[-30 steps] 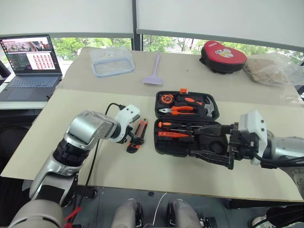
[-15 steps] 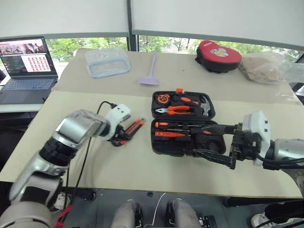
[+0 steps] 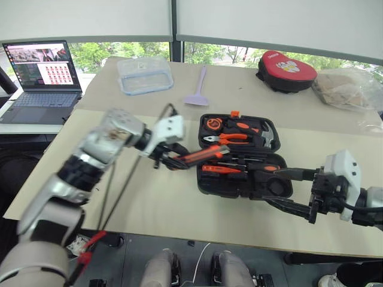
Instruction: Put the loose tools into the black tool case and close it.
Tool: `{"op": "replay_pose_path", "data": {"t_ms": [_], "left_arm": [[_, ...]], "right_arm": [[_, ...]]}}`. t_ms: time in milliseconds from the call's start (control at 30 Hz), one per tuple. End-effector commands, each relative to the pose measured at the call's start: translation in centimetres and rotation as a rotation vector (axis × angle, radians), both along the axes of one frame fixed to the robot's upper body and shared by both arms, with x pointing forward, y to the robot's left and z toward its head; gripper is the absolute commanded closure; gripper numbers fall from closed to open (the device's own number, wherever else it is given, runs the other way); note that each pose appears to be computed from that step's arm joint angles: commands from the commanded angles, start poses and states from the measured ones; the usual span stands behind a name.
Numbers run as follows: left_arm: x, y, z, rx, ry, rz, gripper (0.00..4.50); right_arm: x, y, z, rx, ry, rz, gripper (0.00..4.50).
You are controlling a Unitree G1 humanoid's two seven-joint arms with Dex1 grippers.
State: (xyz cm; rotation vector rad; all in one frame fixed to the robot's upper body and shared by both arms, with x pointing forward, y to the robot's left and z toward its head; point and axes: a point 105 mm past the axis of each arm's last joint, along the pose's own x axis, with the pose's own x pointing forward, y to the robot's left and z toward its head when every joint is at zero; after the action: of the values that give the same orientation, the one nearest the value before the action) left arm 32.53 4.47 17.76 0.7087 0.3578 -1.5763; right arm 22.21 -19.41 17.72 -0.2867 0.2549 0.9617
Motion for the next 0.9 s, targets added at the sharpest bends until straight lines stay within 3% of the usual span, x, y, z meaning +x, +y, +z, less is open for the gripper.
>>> {"op": "replay_pose_path", "data": {"t_ms": [33, 167, 500, 733, 800, 900], "left_arm": [[0.0, -2.8, 1.3, 0.004, -0.053, -0.083, 2.85], [-1.2, -5.5, -0.1, 0.075, 0.046, -0.113, 2.85], [0.2, -6.8, -3.7, 0.200, 0.055, -0.037, 2.85], [0.3, -6.6, -4.2, 0.219, 0.046, -0.072, 2.85], [0.3, -6.5, -4.0, 0.213, 0.036, -0.082, 1.80], [-0.2, -6.5, -2.7, 0.170, 0.051, -0.121, 0.72]], "right_arm": [[-0.2, 0.0, 0.9, -0.015, -0.068, -0.010, 0.00], [-0.4, 0.1, 0.9, -0.019, -0.078, -0.024, 0.00], [-0.9, 0.2, 1.2, -0.028, -0.098, -0.047, 0.00], [-0.8, 0.4, 1.1, -0.020, -0.099, -0.054, 0.00], [-0.7, 0.5, 1.0, -0.018, -0.098, -0.056, 0.00], [-0.7, 0.5, 0.9, -0.016, -0.096, -0.056, 0.00]]}}
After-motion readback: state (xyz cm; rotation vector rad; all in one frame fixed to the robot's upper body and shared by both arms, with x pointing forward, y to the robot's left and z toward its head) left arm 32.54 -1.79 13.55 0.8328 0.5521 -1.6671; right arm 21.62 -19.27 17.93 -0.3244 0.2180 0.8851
